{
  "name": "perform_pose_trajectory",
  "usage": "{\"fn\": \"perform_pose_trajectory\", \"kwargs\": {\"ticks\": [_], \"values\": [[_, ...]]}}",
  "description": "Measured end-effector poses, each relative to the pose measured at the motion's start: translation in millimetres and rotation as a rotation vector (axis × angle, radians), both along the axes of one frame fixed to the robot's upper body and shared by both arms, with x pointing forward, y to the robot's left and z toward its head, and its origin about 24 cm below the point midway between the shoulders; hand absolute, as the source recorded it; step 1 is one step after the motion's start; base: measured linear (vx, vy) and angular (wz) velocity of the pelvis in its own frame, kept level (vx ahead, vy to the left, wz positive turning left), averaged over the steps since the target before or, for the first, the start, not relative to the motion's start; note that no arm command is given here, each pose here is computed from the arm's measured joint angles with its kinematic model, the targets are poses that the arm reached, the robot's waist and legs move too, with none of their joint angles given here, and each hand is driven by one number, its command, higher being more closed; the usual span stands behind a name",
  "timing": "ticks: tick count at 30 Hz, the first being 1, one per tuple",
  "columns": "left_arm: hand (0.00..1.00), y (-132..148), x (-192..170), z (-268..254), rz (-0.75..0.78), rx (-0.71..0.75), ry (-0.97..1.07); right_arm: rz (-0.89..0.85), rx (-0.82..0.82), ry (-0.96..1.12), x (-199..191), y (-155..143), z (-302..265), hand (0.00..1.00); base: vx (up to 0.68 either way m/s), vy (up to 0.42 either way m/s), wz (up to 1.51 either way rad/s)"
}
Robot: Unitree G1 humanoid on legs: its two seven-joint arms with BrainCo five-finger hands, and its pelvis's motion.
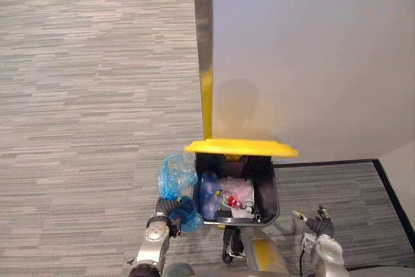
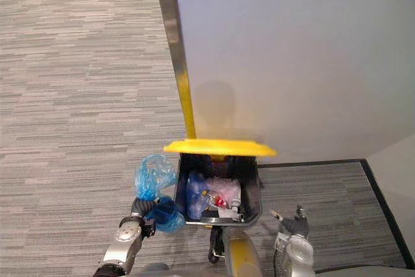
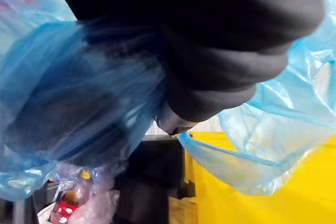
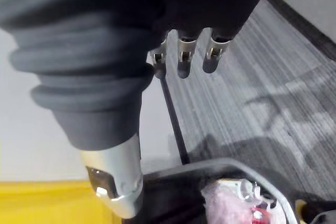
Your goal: Gather rubbish on tea table into small bin, then transfer packed bag to large trash can.
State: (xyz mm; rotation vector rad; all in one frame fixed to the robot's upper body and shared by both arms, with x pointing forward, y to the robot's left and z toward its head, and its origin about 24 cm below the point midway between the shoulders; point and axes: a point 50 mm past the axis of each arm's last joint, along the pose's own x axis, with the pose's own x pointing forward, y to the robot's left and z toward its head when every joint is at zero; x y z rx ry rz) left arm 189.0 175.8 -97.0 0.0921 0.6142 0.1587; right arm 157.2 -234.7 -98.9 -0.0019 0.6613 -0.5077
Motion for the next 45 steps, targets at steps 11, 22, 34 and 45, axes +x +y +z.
{"fn": "perform_pose_trajectory", "kwargs": {"ticks": [11, 22, 34, 45], "values": [[1.0, 6.0, 1.8, 8.3, -0.005, 0.027, -0.042, 0.421, 0.008, -0.212, 73.8, 79.5, 39.9, 0.0, -0.08, -0.072, 0.15], [1.0, -1.0, 34.3, 42.1, 0.012, 0.004, -0.248, 0.522, -0.326, -0.607, 172.9, 48.9, 167.7, 0.0, -0.11, -0.082, 0.33], [1.0, 10.5, 38.4, 44.2, 0.024, 0.033, -0.253, 0.474, -0.429, -0.619, 201.7, 13.1, 207.6, 0.0, -0.07, 0.039, 0.08], [1.0, -3.9, 73.3, 90.2, -0.059, -0.006, -0.466, 0.474, -0.486, -0.605, 209.7, 1.9, 220.9, 0.0, 0.04, -0.028, 0.13]]}}
